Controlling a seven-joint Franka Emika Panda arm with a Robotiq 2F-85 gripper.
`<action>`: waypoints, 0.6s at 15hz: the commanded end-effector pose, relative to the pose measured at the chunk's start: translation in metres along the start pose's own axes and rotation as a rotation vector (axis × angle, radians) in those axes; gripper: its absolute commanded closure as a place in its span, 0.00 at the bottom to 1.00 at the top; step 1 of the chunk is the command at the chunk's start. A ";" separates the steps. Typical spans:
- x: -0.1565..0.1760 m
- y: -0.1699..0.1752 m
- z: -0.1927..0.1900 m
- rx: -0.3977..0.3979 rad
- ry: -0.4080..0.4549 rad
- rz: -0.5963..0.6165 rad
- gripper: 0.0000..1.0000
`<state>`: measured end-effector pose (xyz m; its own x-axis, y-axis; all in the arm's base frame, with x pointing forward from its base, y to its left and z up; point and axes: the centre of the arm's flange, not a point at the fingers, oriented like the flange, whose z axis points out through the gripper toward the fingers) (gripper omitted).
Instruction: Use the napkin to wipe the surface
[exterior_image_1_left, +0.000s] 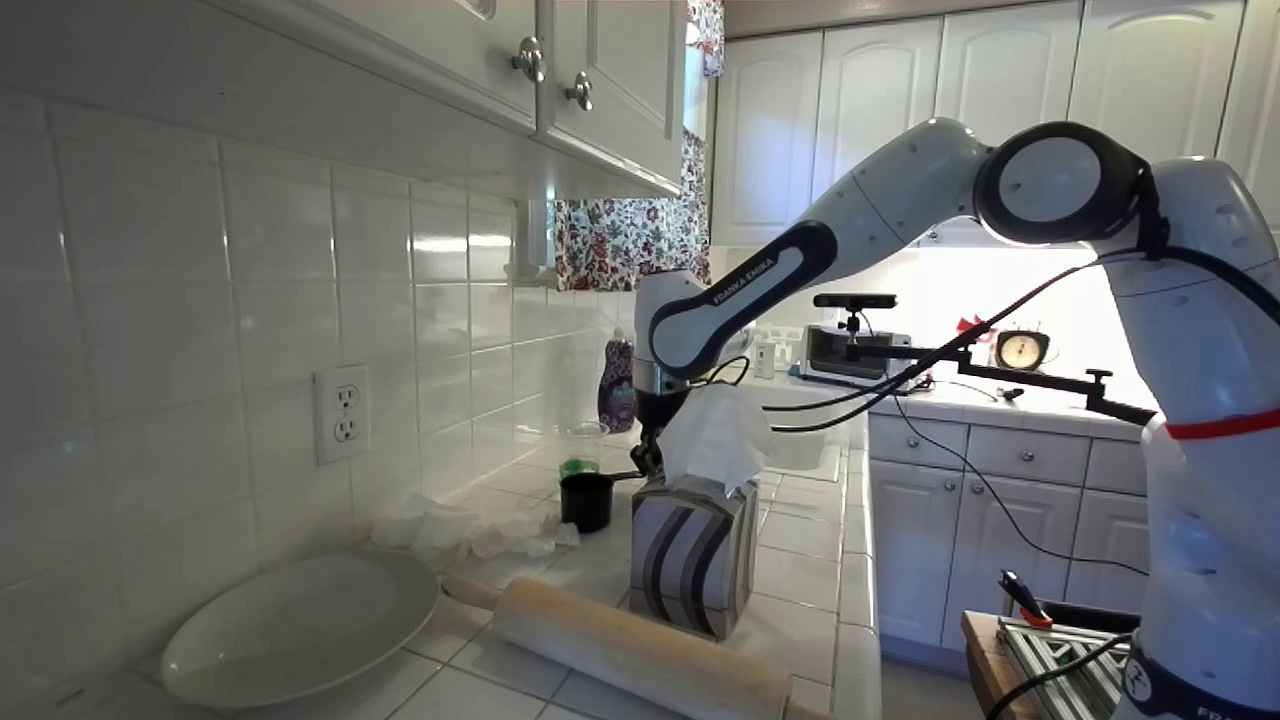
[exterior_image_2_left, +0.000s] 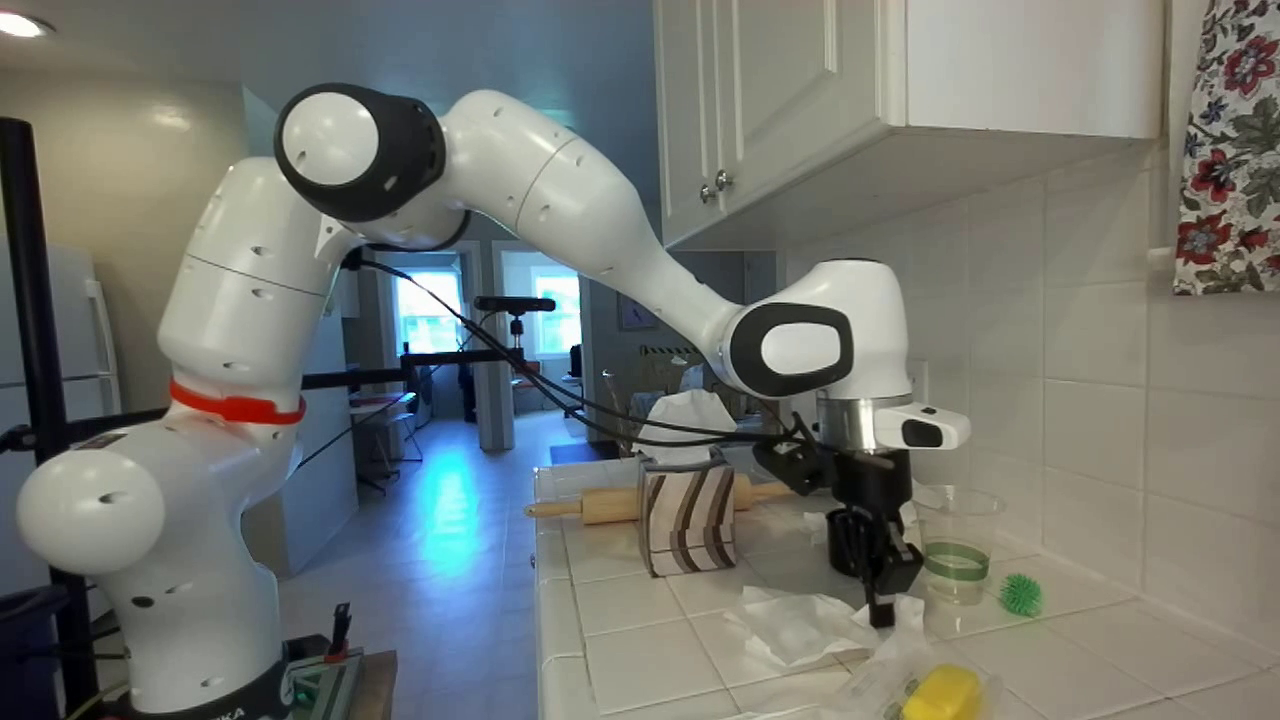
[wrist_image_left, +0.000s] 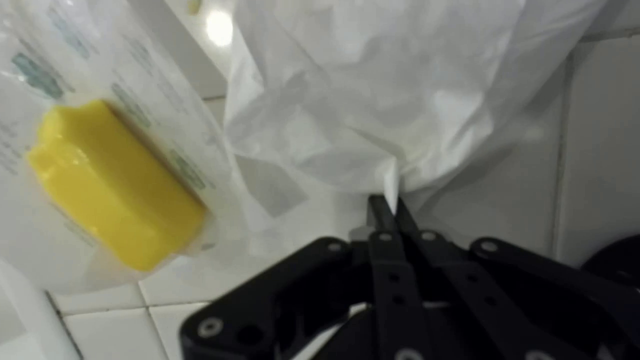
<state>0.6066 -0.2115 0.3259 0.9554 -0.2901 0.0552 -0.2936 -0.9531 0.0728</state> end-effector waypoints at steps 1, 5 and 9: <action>0.020 -0.012 0.003 0.037 0.003 -0.046 1.00; 0.023 -0.033 0.002 0.038 -0.003 -0.108 1.00; 0.017 -0.047 0.005 0.038 -0.045 -0.178 1.00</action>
<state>0.6283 -0.1741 0.3205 0.9835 -0.1772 0.0366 -0.1788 -0.9827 0.0484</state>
